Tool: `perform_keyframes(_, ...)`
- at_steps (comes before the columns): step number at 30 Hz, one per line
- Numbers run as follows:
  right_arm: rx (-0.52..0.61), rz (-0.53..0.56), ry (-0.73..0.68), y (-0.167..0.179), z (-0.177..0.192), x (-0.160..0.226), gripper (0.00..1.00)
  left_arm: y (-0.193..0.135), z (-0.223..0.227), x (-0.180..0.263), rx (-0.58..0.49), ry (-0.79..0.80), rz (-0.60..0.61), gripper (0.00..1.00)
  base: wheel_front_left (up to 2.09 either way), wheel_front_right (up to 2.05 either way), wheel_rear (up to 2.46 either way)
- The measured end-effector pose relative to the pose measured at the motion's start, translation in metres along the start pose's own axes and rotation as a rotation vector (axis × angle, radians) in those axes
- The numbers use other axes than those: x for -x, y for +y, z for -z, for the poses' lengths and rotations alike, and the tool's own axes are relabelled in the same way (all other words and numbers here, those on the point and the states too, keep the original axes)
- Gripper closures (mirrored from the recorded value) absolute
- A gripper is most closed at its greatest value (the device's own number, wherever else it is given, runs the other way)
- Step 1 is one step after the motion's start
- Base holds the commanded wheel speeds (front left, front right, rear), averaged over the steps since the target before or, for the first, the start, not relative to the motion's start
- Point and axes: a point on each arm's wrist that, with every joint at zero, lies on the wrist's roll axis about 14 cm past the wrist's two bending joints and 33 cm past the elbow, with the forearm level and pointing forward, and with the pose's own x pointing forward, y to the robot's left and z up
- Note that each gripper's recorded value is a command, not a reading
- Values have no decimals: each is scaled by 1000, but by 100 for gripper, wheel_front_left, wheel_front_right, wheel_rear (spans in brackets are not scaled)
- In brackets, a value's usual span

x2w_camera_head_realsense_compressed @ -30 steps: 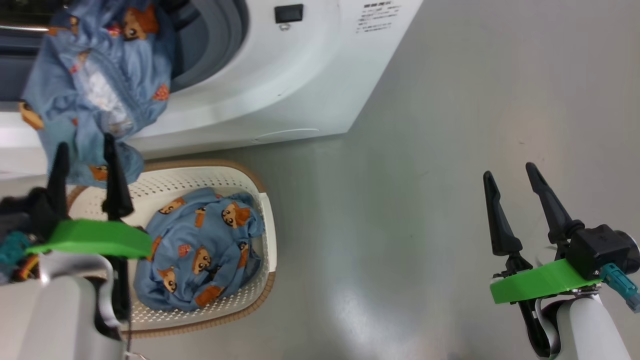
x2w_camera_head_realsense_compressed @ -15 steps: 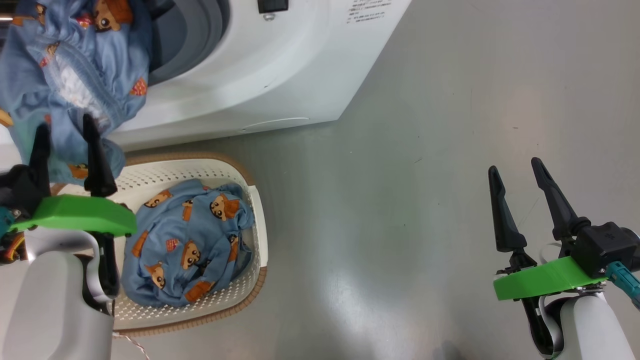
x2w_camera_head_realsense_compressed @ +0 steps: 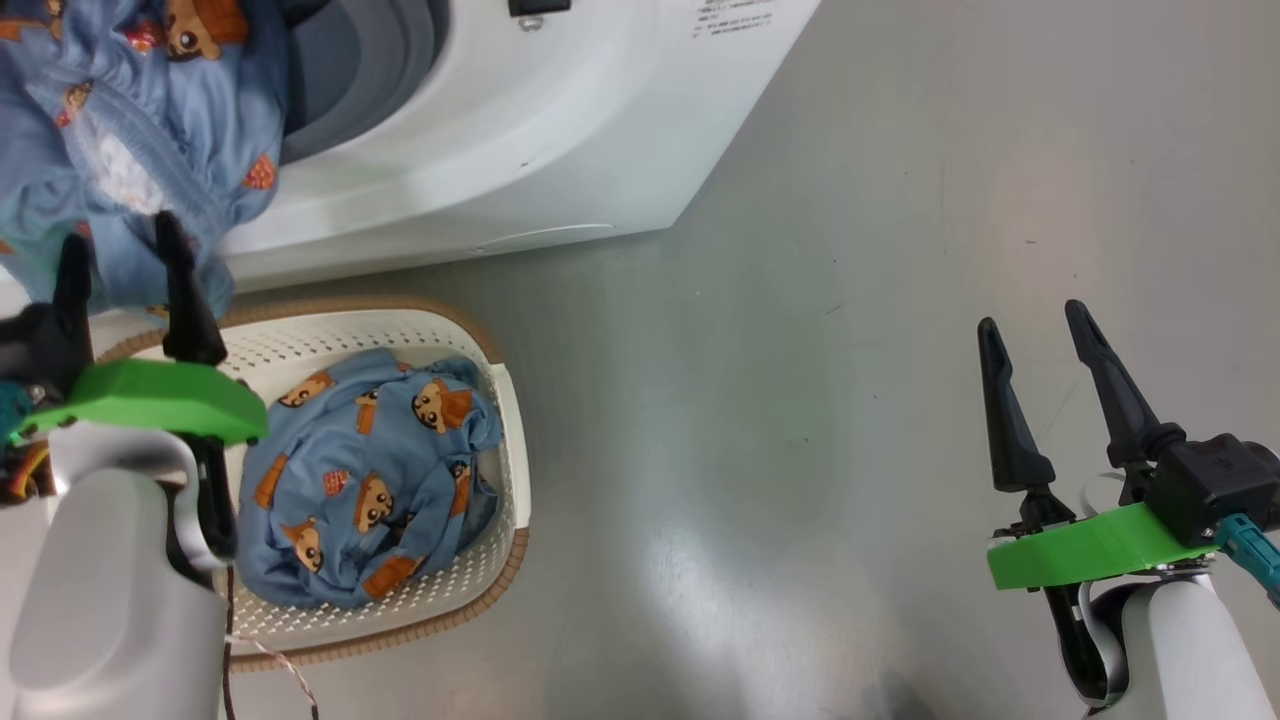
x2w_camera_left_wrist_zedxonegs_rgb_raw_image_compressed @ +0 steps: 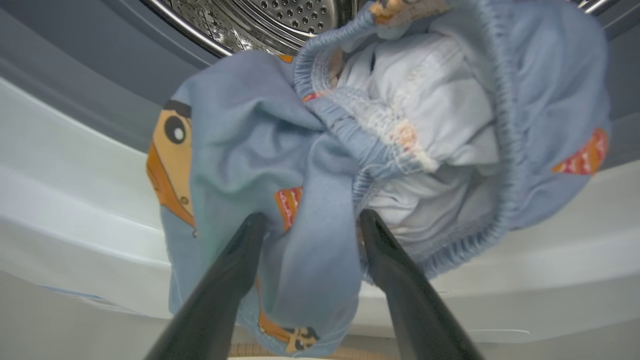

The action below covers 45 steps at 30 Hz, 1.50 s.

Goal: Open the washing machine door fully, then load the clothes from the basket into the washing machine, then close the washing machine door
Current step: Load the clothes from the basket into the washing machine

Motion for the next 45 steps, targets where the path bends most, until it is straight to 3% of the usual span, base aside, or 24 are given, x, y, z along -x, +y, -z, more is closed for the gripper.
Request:
perform_keyframes(6,7,5,4,-2,1,1,0,-4,-3,-10,-5,-18,4,0,0,0,0)
perform_keyframes(8,8,7,4,-3,1,1,0,-5,-1,-12,-6,-17,3,25,0,0,0)
perform_keyframes(9,9,9,5,-4,1,1,0,-5,0,-13,-6,-14,3,47,0,0,0)
perform_keyframes(11,10,11,5,-4,1,1,0,-8,1,-13,-5,-10,7,53,0,0,0)
perform_keyframes(12,10,11,5,-4,1,1,0,-9,1,-14,-3,-10,10,61,0,0,0)
perform_keyframes(14,10,13,4,-5,1,2,0,-10,2,-14,-1,-12,10,100,0,0,0)
perform_keyframes(24,4,6,-17,-2,-7,1,0,-11,-11,-7,26,-43,8,100,0,0,0)
perform_keyframes(35,-25,-3,-40,2,-16,2,0,-36,-67,8,107,-133,107,100,0,0,0)
perform_keyframes(45,-46,10,-35,-2,-18,12,0,-44,-103,-27,78,-179,106,100,0,0,0)
